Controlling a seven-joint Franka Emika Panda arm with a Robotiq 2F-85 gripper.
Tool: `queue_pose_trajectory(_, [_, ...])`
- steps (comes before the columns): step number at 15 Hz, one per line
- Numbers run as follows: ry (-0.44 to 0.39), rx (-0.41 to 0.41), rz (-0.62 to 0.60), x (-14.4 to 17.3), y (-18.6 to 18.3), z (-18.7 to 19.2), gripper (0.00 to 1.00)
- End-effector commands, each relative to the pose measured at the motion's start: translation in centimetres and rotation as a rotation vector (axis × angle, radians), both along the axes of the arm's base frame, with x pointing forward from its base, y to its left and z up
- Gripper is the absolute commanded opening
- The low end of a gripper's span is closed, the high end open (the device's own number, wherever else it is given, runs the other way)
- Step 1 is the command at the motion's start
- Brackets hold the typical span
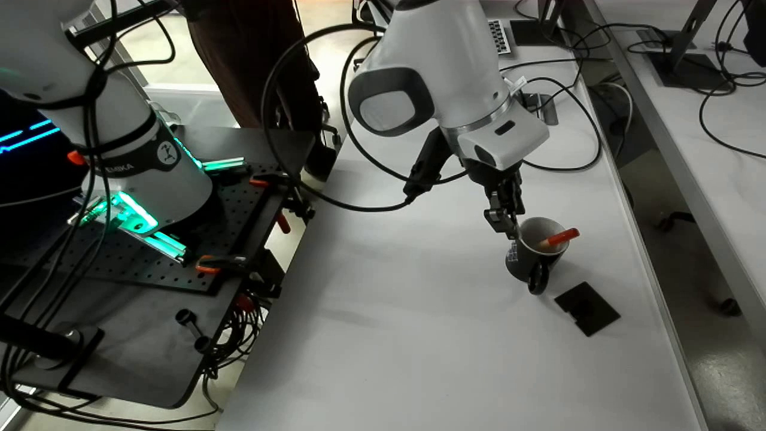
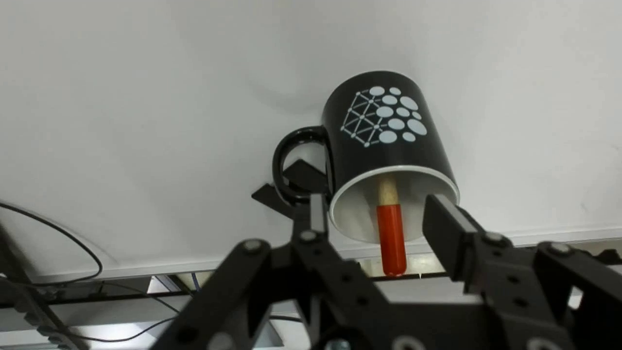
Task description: Pick up the pen from the table and put it in the black cup.
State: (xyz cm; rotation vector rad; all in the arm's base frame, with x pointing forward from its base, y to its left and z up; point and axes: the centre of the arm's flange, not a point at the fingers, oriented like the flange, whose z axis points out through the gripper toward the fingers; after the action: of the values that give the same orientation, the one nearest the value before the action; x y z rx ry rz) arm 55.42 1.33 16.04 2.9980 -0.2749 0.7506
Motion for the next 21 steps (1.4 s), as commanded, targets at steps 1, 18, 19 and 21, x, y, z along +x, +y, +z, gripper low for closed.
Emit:
queue_pose_trajectory(1, [0.125, 0.006, -0.008, -1.6, 0.3, 2.6, 0.81])
queue_pose_trajectory(18, [0.147, -0.016, -0.045, -3.7, 1.6, 6.5, 0.81])
queue_pose_trajectory(19, [0.160, -0.012, -0.017, -4.0, 1.7, 6.5, 0.81])
queue_pose_trajectory(21, [0.182, -0.010, 0.013, -4.4, 1.9, 6.3, 0.81])
